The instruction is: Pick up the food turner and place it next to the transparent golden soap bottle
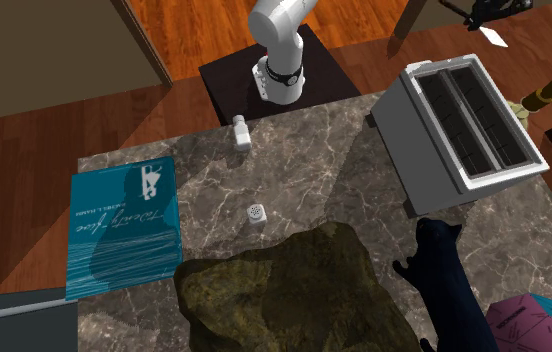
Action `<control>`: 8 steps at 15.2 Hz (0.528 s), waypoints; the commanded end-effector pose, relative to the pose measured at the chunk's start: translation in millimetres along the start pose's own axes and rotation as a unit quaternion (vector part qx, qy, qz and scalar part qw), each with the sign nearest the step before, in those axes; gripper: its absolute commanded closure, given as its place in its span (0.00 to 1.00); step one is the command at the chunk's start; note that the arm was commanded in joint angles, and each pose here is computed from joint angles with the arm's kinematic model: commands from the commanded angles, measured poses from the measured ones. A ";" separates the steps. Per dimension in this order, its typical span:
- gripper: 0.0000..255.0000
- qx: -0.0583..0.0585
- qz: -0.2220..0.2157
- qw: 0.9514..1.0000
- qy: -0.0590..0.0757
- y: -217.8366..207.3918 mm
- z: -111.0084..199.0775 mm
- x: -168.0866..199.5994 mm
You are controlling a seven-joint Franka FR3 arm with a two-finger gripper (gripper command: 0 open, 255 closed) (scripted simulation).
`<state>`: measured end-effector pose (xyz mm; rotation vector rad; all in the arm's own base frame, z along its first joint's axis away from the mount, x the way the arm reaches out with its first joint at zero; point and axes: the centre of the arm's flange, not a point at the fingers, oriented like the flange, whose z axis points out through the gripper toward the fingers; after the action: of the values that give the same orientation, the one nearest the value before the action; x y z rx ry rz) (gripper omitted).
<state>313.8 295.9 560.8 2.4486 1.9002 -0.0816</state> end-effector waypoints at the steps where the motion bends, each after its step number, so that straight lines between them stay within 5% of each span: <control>1: 1.00 0.000 0.000 1.000 0.000 0.0 12.2 0.0; 8: 1.00 0.000 0.000 1.000 0.000 0.0 49.1 2.4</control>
<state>313.9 294.7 517.9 2.4487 1.8999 -0.0818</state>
